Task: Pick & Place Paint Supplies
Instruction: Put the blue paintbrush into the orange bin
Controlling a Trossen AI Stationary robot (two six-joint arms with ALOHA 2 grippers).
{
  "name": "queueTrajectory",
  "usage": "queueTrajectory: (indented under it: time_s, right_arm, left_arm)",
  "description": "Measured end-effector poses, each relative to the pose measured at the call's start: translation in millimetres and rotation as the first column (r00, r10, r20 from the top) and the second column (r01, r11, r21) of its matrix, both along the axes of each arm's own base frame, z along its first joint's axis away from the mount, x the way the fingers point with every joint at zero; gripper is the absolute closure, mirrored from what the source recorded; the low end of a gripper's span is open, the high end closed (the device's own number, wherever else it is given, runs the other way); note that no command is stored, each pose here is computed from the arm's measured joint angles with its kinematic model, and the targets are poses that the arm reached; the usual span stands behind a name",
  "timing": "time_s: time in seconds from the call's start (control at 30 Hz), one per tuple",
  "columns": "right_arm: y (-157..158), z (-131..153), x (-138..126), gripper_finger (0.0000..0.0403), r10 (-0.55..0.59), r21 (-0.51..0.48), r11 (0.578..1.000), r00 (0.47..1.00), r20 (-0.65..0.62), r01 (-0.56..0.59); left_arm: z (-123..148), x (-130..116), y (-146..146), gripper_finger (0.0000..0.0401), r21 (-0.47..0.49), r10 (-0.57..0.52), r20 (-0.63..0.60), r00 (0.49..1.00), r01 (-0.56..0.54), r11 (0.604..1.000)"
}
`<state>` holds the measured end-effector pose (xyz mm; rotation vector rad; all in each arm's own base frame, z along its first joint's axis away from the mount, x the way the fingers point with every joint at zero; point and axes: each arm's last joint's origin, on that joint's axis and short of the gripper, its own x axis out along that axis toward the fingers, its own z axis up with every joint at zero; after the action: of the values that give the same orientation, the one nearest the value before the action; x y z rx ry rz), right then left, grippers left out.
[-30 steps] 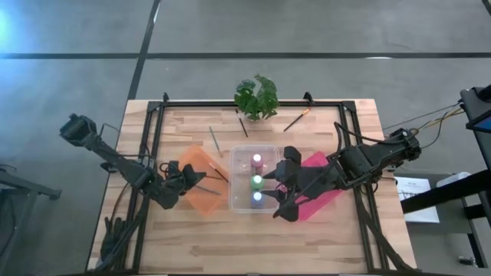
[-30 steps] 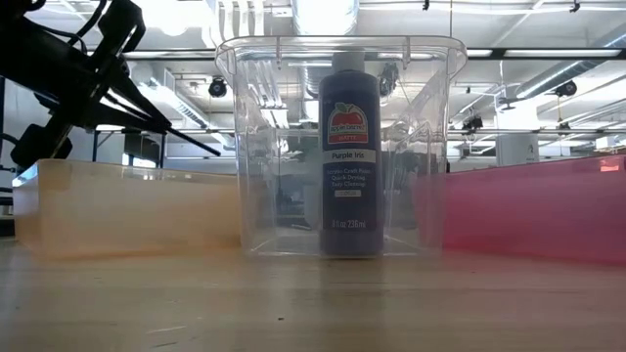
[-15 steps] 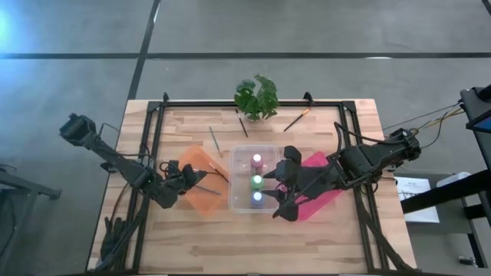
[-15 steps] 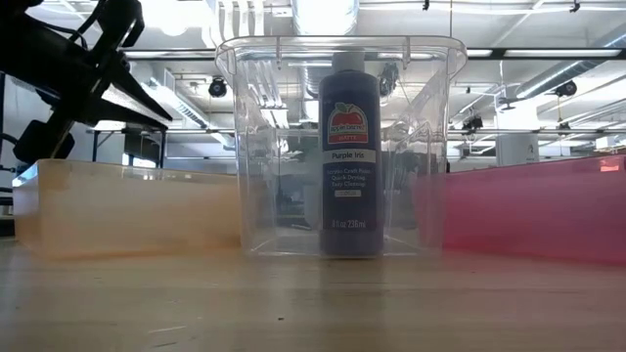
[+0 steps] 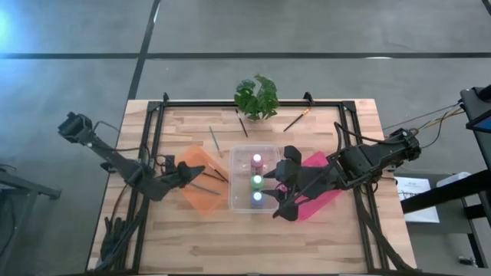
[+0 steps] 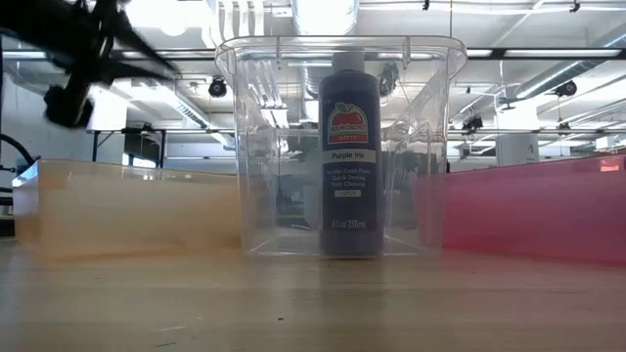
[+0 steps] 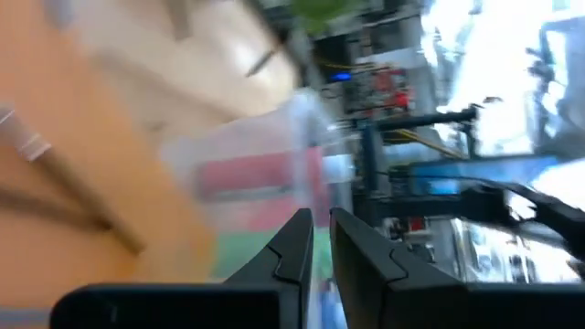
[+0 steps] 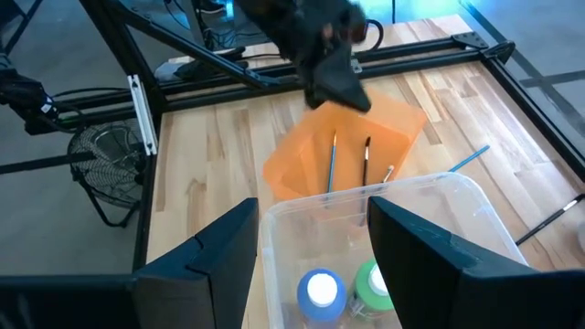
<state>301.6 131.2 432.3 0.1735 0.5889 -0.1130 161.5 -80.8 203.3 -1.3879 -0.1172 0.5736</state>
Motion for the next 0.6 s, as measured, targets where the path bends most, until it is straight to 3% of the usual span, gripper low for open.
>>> queueTrajectory:
  time_s: [0.1,0.17,0.27,0.33,0.43,0.53,0.6]
  right_arm:
    - [0.0,0.0,0.0,0.0201,-0.001,-0.002,1.000,1.000,0.001,0.001]
    - [-0.5,0.1,0.2,0.0201,-0.002,-0.004,1.000,1.000,0.001,0.002]
    - [-0.5,0.0,0.3,0.0201,0.002,-0.011,1.000,1.000,0.001,-0.002]
    - [-0.5,0.0,0.3,0.0201,0.007,-0.017,1.000,1.000,0.000,-0.007]
    - [-0.5,0.0,0.3,0.0201,0.010,-0.021,1.000,1.000,0.000,-0.010]
    - [-0.5,0.0,0.3,0.0201,0.009,-0.020,1.000,1.000,0.000,-0.009]
    - [-0.5,0.0,0.3,0.0200,0.009,-0.020,1.000,1.000,0.000,-0.009]
  left_arm:
    - [21.1,-0.2,0.7,0.0349,0.187,-0.050,0.023,0.999,0.045,0.981]
    - [38.4,-1.3,1.1,0.0349,0.379,-0.105,0.011,0.994,0.093,0.921]
    - [66.2,-5.4,2.6,0.0349,0.661,-0.174,-0.021,0.985,0.144,0.736]
    - [84.8,-9.5,7.0,0.0349,0.781,-0.131,-0.061,0.989,0.129,0.612]
    - [110.1,-16.2,19.5,0.0349,0.861,-0.033,-0.138,0.990,0.136,0.490]
    - [132.4,-22.6,37.8,0.0349,0.877,0.043,-0.273,0.961,0.230,0.422]
    - [148.2,-25.8,51.1,0.0349,0.858,0.056,-0.377,0.925,0.325,0.397]
